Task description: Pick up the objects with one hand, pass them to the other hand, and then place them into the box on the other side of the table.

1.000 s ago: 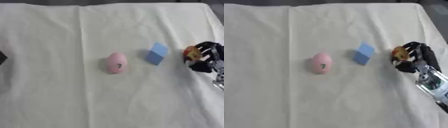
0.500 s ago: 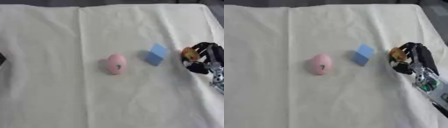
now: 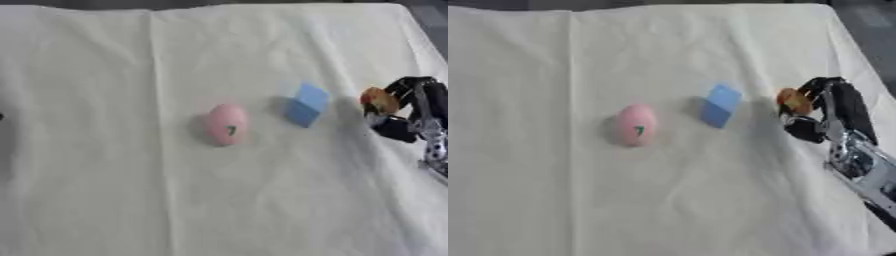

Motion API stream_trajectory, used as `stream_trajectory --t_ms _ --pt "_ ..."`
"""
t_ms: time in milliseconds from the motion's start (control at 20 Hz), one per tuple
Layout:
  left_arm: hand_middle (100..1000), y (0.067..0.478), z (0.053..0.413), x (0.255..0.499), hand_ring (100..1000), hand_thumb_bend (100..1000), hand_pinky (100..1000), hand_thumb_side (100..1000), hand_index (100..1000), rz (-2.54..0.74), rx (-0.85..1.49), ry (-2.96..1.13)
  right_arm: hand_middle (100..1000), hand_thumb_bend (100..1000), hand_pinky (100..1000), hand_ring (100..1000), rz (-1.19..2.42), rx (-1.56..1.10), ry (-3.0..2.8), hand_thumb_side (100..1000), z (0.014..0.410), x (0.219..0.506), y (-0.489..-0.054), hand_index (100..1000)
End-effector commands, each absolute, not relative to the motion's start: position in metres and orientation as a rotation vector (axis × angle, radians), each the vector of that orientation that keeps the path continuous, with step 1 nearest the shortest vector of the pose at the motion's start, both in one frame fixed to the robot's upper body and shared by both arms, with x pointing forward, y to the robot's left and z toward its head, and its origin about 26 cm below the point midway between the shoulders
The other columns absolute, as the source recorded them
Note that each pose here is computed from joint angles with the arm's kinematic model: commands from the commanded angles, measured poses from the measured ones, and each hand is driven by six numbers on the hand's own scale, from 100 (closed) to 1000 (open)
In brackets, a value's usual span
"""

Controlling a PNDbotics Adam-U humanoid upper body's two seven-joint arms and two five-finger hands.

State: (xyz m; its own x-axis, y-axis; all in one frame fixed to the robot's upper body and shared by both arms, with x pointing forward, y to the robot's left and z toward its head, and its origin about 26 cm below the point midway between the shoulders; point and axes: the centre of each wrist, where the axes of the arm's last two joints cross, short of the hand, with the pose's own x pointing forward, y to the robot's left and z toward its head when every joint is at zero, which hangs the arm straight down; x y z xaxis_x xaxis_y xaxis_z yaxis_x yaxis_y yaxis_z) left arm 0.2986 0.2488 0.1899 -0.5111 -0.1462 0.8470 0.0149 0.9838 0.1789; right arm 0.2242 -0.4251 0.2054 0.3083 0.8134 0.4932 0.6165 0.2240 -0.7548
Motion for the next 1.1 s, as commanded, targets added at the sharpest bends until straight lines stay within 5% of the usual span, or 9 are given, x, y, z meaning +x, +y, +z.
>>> stream_trajectory --t_ms 50,1100 --pt "674 0.252 0.195 0.296 771 100 908 879 762 -0.213 0.106 -2.116 453 270 252 526 0.002 -1.877 -1.203 100 0.219 0.226 -0.423 546" --pt "676 0.256 0.192 0.294 775 100 912 863 761 -0.213 0.104 -2.101 441 230 194 498 0.064 -1.719 -1.533 100 0.207 0.227 -0.417 473"
